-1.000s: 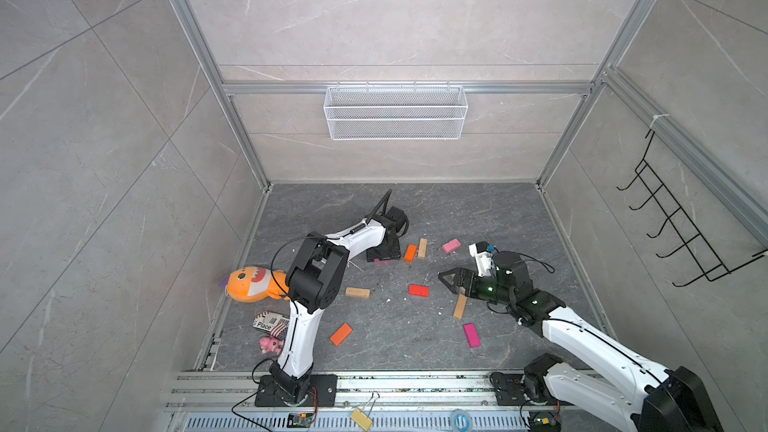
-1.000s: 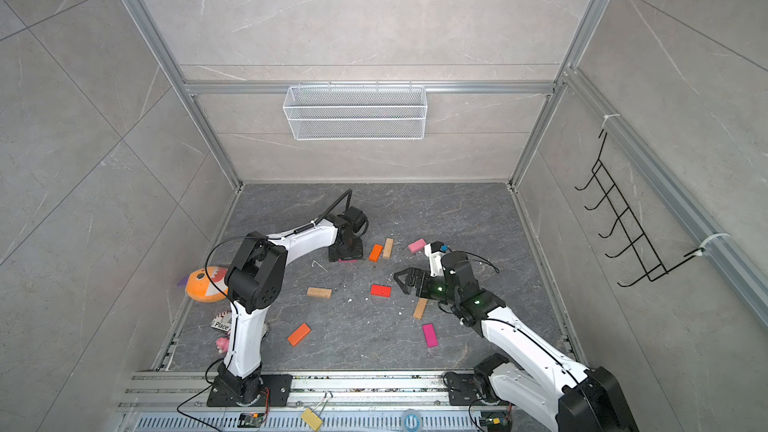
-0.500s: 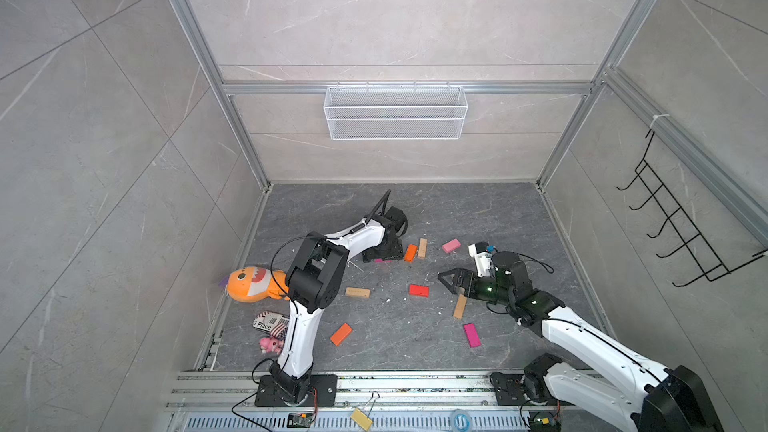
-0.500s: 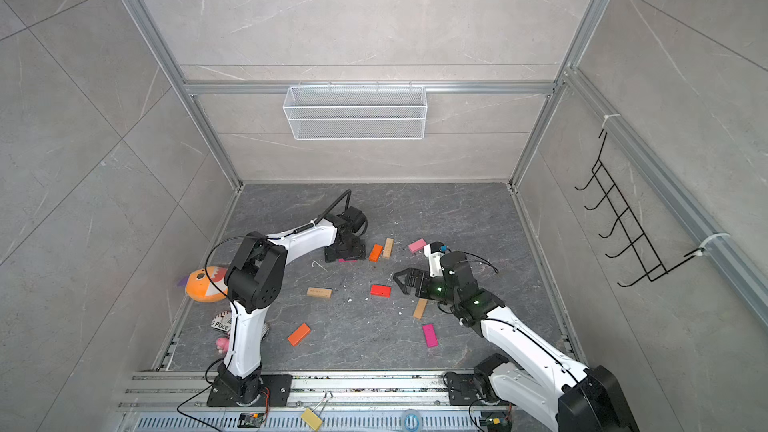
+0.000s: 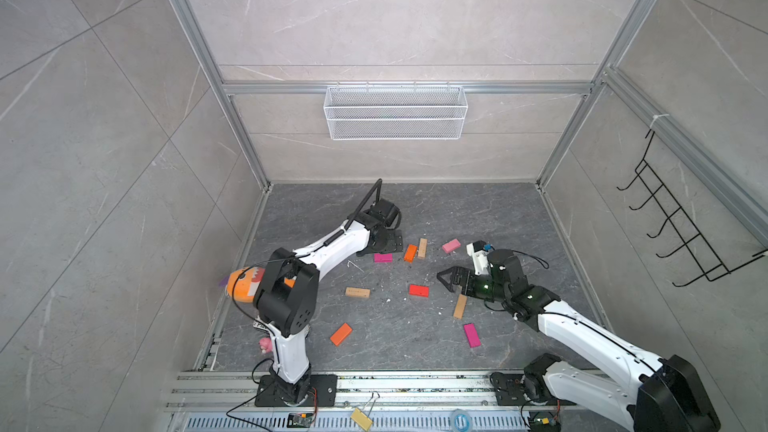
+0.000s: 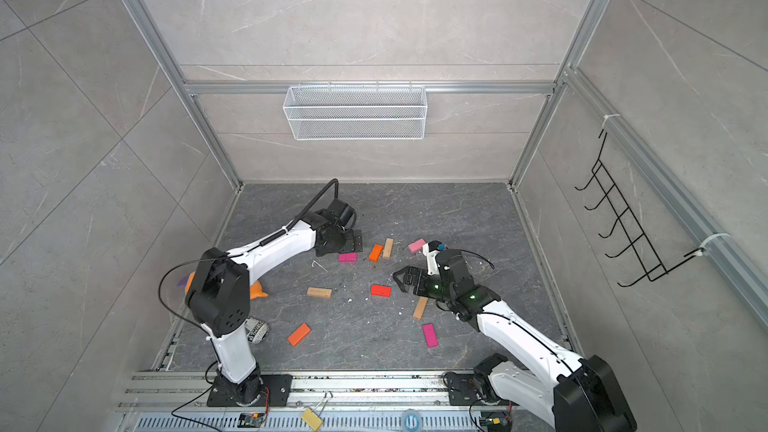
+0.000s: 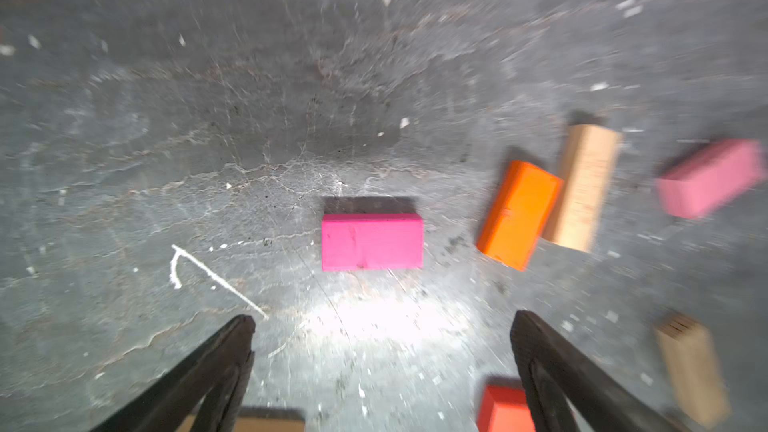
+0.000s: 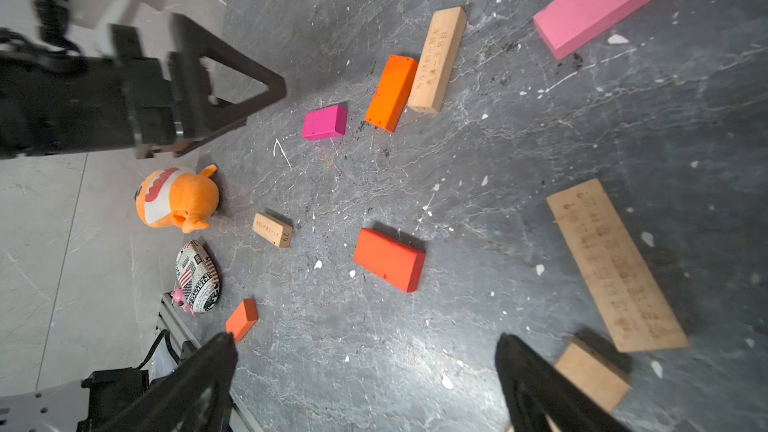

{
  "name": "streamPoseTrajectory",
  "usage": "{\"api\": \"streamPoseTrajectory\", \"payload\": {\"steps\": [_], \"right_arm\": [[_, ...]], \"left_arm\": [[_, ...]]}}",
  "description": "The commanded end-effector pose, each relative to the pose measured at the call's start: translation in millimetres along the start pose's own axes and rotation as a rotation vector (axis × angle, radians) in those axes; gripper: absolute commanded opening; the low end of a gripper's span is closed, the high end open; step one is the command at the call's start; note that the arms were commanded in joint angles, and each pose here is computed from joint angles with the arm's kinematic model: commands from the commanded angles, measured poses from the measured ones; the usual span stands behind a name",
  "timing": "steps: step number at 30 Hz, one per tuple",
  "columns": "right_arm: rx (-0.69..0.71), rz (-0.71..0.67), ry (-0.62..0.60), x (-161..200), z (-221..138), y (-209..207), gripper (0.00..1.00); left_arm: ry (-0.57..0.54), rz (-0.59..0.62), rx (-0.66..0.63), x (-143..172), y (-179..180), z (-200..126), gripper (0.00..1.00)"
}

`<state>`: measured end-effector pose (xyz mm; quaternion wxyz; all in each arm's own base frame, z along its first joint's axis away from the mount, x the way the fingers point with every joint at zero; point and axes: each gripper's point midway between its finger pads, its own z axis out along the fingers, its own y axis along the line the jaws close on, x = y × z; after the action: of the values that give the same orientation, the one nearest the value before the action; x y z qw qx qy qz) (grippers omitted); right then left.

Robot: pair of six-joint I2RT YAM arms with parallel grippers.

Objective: Assemble the letter p with building blocks
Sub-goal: Move the building block to the center of the board, then assemble the building block at the center of the board.

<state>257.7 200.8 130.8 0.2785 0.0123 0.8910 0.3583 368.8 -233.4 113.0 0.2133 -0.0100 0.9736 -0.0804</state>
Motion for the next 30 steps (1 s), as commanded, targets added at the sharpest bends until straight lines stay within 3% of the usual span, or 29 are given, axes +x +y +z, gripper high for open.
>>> {"api": "streamPoseTrajectory", "payload": {"steps": [1, 9, 21, 30], "right_arm": [[0.038, -0.031, 0.007, -7.4, 2.8, 6.1, 1.00], [0.118, -0.053, 0.051, -18.7, 35.4, 28.3, 0.87], [0.335, -0.147, 0.110, -19.1, 99.7, 35.8, 0.75], [0.435, -0.138, 0.115, -25.4, 132.9, 24.2, 0.72]], "left_arm": [[-0.073, 0.031, 0.089, -4.3, -6.0, -34.9, 1.00], [-0.102, 0.044, 0.227, 22.1, 9.5, -81.0, 1.00], [-0.079, -0.162, 0.484, 40.4, 64.8, -126.5, 1.00], [-0.065, -0.104, 0.493, 52.7, 70.6, -136.8, 1.00]]}}
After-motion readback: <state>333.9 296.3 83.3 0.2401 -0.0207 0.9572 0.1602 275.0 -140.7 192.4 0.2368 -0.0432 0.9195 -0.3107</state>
